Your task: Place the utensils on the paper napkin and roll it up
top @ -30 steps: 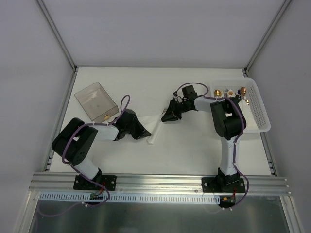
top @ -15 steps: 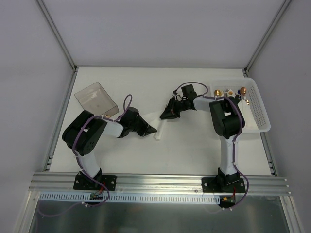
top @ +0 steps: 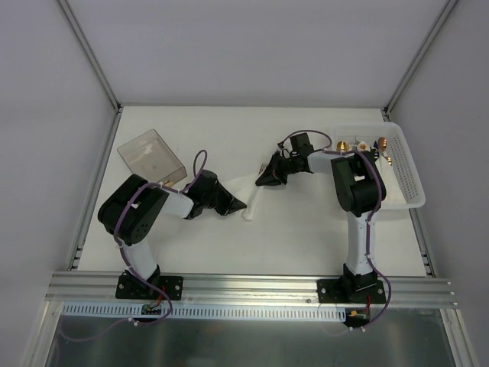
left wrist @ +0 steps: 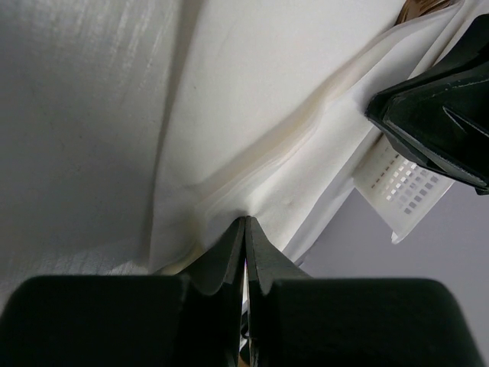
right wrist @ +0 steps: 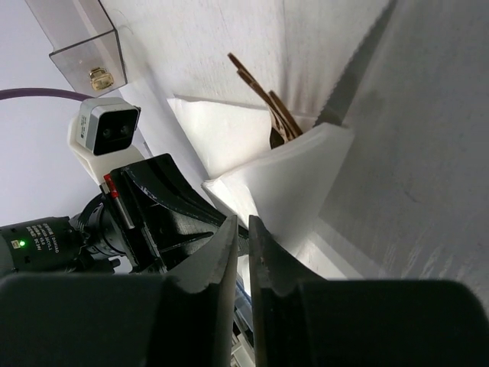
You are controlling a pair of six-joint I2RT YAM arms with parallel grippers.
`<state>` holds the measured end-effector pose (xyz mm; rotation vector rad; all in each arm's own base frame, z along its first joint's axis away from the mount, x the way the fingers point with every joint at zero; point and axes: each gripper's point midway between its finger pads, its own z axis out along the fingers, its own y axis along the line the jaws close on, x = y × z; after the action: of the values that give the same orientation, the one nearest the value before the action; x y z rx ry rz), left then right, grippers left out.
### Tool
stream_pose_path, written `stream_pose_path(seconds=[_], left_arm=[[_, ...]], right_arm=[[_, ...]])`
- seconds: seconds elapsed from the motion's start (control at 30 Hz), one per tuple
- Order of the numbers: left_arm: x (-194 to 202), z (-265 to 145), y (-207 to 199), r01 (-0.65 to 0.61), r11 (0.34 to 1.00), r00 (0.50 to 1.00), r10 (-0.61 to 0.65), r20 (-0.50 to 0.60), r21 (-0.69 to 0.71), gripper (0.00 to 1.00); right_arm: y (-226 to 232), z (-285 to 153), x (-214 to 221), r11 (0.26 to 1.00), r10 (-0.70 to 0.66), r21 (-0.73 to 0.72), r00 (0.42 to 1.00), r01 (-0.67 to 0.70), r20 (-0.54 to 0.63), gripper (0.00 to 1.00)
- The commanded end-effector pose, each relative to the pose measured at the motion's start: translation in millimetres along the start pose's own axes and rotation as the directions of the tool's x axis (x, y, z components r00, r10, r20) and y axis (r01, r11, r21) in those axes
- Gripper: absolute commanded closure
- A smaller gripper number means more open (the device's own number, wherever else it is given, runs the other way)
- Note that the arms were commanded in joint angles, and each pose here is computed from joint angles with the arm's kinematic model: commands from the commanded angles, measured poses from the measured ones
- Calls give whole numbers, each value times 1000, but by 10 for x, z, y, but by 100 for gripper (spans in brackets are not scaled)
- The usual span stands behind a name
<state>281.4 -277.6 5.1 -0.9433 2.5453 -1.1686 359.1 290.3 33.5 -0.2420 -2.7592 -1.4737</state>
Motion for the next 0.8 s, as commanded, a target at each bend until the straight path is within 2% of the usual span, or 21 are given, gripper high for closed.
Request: stream_pose_path(seconds=[0.0,0.13,0.23,0.37,0.47,0.5,0.53,0.6,0.67,0.77], left_arm=[[-26,-94,1234,51,911,996,-19,84,-409,100],[-74,-125,1143,19,925,995,21,101,-379,100],[-108,-126,866,-56,957,992,86,95,-285,100],[-149,-191,528,-164,965,977,187,102,-204,98],[-192,-307,259,-255,954,952,276,131,-154,90],[-243,-402,81,-309,943,929,328,173,-126,87],[-262,-462,74,-323,935,920,347,184,-146,80],[-360,-625,-129,-379,914,881,405,244,-146,72],[-455,-731,-137,-399,893,852,445,276,-209,66],[-575,-829,-277,-446,861,805,505,312,-243,62]], right_arm=[[-87,-41,-80,999,29,19,999,-30,28,87],[-208,-22,-81,996,51,66,998,-53,30,94],[-291,-48,-83,990,45,129,998,-49,32,99],[-288,-78,-90,986,37,162,999,-41,24,100],[-316,-79,-115,983,25,183,999,-29,23,100],[-319,-76,-123,982,25,185,999,-28,22,100],[-341,-73,-113,981,28,192,999,-30,16,100],[-371,-62,-106,979,25,202,1000,-27,12,100],[-387,-47,-98,978,26,206,1000,-27,3,100],[-384,-25,-83,977,15,212,1000,-14,-3,100]])
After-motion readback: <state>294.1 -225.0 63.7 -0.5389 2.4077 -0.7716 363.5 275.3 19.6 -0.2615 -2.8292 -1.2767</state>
